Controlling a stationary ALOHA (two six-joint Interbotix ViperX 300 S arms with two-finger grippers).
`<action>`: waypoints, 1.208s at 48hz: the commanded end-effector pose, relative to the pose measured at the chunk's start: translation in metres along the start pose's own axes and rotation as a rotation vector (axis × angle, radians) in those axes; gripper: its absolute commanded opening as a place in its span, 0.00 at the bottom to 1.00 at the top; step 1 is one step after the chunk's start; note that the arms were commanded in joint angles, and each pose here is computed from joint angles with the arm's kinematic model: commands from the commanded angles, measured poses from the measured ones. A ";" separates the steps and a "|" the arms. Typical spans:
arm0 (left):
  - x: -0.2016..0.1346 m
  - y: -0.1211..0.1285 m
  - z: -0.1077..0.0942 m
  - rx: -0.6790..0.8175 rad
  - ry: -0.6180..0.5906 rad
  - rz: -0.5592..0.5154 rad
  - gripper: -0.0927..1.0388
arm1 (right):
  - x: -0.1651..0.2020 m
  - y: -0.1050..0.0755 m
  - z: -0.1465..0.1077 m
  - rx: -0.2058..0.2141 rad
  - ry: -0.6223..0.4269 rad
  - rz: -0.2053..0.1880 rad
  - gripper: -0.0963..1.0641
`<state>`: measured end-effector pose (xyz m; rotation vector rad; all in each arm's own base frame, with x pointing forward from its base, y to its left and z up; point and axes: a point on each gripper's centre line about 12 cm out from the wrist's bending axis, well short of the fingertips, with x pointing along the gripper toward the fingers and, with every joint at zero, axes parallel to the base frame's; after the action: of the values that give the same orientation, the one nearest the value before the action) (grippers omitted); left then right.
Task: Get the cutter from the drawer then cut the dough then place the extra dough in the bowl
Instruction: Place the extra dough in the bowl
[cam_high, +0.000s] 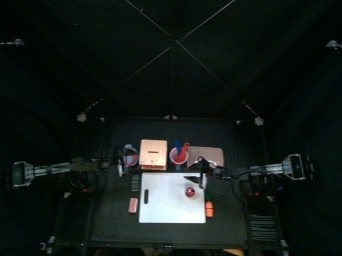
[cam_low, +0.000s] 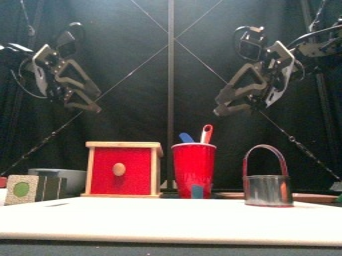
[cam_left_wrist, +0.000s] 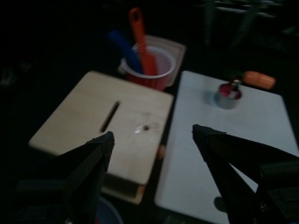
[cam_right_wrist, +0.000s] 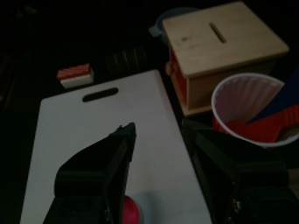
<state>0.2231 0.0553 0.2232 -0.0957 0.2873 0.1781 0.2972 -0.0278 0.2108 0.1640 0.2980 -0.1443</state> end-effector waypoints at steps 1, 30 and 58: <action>-0.001 -0.006 0.004 0.079 -0.048 -0.050 0.99 | -0.006 0.005 0.018 -0.026 -0.077 0.024 0.80; -0.014 -0.039 -0.007 0.199 -0.265 -0.242 0.99 | -0.039 0.024 0.013 -0.176 -0.286 0.154 0.80; -0.015 -0.039 -0.012 0.259 -0.263 -0.227 0.99 | -0.040 0.020 0.009 -0.166 -0.278 0.141 0.80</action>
<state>0.2105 0.0138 0.2131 0.1477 0.0551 -0.0705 0.2647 -0.0043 0.2254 -0.0014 0.0542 -0.0003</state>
